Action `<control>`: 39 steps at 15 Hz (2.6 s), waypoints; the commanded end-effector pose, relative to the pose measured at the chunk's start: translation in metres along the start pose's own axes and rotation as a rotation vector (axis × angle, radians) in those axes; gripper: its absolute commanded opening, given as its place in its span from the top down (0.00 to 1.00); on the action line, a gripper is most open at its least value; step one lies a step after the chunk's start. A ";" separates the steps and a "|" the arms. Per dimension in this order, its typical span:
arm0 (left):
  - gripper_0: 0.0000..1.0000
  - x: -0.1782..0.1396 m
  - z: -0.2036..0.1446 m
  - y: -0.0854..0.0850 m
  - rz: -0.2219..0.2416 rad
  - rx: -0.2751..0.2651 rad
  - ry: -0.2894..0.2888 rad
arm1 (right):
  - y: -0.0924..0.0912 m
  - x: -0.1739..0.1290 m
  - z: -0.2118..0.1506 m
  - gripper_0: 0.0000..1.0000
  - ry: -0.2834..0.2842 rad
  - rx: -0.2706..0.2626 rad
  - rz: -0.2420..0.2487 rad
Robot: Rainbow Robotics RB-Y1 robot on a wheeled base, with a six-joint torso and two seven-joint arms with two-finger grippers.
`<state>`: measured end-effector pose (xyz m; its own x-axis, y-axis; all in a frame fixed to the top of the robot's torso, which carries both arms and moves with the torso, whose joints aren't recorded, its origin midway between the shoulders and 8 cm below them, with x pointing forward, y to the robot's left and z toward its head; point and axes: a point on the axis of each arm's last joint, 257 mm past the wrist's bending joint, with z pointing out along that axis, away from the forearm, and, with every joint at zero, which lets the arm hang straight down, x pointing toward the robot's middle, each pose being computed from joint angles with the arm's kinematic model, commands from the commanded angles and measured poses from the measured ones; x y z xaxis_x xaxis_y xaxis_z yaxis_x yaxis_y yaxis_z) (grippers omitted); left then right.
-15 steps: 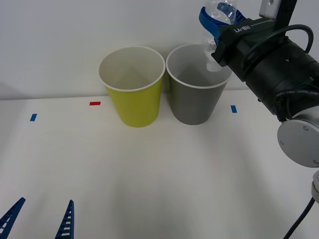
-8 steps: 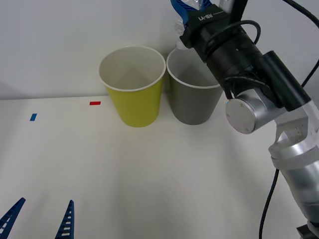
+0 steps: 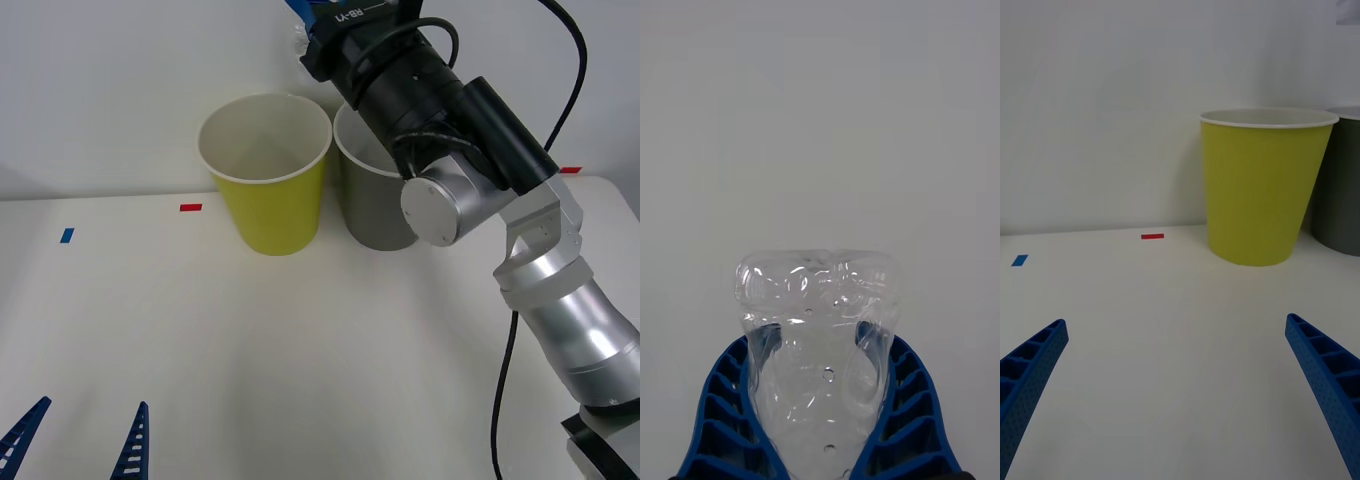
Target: Put cans in the gray bin and PET bottles in the light green bin.
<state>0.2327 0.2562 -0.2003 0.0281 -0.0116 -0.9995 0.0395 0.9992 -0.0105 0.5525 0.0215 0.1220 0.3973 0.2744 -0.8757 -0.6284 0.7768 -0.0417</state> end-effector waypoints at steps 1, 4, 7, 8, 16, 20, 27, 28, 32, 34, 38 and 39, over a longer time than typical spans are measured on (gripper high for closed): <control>0.00 0.000 0.000 0.000 0.000 0.000 0.000 | 0.013 0.022 0.020 1.00 0.024 -0.033 -0.008; 0.00 0.000 0.000 0.000 0.000 0.000 0.000 | 0.026 0.049 0.030 1.00 0.081 -0.055 -0.003; 0.00 0.000 0.000 0.000 0.000 0.000 0.000 | 0.036 0.063 0.038 1.00 0.113 -0.077 -0.007; 0.00 0.000 0.000 0.000 0.000 0.000 0.000 | 0.036 0.066 0.039 1.00 0.124 -0.079 -0.012; 0.00 0.000 0.000 0.000 0.000 0.000 0.000 | 0.035 0.072 0.046 1.00 0.140 -0.094 -0.045; 0.00 0.000 0.000 0.000 0.000 0.000 0.000 | 0.037 0.069 0.046 0.94 0.125 -0.098 -0.023; 0.00 0.000 0.000 0.000 0.000 0.000 0.000 | 0.040 0.069 0.047 0.00 0.124 -0.099 -0.005; 0.00 0.000 0.000 0.000 0.000 0.000 0.000 | 0.040 0.069 0.047 0.00 0.123 -0.099 -0.001; 0.00 0.000 0.000 0.000 0.000 0.000 0.000 | 0.040 0.067 0.047 0.00 0.115 -0.098 0.001; 0.00 0.000 0.000 0.000 0.000 0.000 0.000 | 0.041 0.066 0.046 0.00 0.108 -0.101 0.001; 0.00 0.000 0.000 0.000 0.000 0.000 0.000 | 0.043 0.067 0.043 0.00 0.106 -0.105 -0.010; 0.00 0.000 0.000 0.000 0.000 0.000 0.000 | 0.044 0.065 0.040 0.00 0.103 -0.108 -0.013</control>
<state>0.2327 0.2562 -0.2003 0.0281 -0.0116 -0.9995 0.0395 0.9992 -0.0105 0.5802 0.0977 0.0828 0.3338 0.2037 -0.9204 -0.6947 0.7131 -0.0941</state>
